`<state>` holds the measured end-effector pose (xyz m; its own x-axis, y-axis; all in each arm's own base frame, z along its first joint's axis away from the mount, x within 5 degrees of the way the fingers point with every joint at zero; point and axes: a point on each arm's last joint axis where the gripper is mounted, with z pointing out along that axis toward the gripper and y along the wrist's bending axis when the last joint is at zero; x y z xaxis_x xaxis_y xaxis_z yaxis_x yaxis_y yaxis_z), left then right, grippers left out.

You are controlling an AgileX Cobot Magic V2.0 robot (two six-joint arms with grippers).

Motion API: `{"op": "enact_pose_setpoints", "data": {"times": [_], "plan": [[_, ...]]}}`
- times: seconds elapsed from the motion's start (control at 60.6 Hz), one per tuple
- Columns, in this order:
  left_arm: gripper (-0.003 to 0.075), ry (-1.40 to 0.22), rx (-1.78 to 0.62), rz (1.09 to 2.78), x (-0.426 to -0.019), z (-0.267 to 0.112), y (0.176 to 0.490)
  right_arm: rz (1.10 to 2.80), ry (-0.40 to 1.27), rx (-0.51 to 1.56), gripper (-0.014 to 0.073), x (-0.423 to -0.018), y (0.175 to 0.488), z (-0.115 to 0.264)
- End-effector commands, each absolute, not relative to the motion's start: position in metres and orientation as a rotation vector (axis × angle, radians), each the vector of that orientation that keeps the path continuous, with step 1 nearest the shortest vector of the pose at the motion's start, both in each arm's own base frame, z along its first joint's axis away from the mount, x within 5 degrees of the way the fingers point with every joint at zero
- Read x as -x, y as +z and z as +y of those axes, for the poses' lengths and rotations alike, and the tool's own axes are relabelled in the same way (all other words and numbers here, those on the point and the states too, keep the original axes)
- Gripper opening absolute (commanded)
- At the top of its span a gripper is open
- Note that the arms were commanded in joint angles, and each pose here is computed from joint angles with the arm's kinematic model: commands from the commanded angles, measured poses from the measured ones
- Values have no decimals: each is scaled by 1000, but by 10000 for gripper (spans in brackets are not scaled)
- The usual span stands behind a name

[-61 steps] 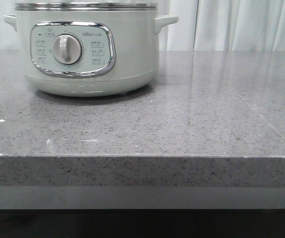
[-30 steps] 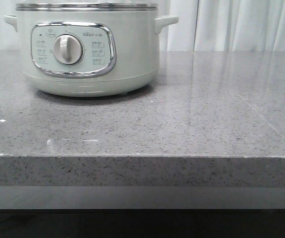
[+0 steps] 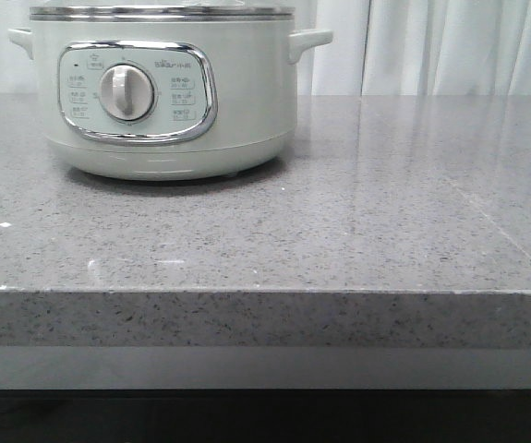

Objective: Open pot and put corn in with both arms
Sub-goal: 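Open the left gripper and lift it off the lid knob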

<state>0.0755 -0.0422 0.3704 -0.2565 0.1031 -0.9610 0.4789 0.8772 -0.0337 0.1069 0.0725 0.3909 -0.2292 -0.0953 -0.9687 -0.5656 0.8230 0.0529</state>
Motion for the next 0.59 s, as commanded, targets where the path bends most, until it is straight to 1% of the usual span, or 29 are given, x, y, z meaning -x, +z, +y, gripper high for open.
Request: {"op": "enact_pose_setpoints", "data": {"times": [0.0, 0.066, 0.198, 0.264, 0.297, 0.313, 0.346, 0.577], "plan": [[355, -418, -400, 1715, -74, -42, 384, 1664, 485, 476, 503, -106, 407, 71], [258, -418, -400, 1715, -74, -42, 384, 1664, 485, 476, 366, -106, 407, 71], [106, -418, -400, 1715, -74, -42, 384, 1664, 485, 476, 79, -106, 407, 71], [37, -418, -400, 1715, -74, -42, 384, 1664, 485, 476, -22, -106, 407, 71], [15, -418, -400, 1715, -74, -42, 384, 1664, 485, 476, -61, -106, 407, 71], [0, -418, -400, 1715, -74, -42, 384, 1664, 485, 476, -74, -106, 407, 71], [-22, -418, -400, 1715, -74, -42, 384, 1664, 485, 476, -64, -106, 407, 71], [-20, -418, -400, 1715, -74, -42, 384, 1664, 485, 476, -67, -106, 407, 71]]}}
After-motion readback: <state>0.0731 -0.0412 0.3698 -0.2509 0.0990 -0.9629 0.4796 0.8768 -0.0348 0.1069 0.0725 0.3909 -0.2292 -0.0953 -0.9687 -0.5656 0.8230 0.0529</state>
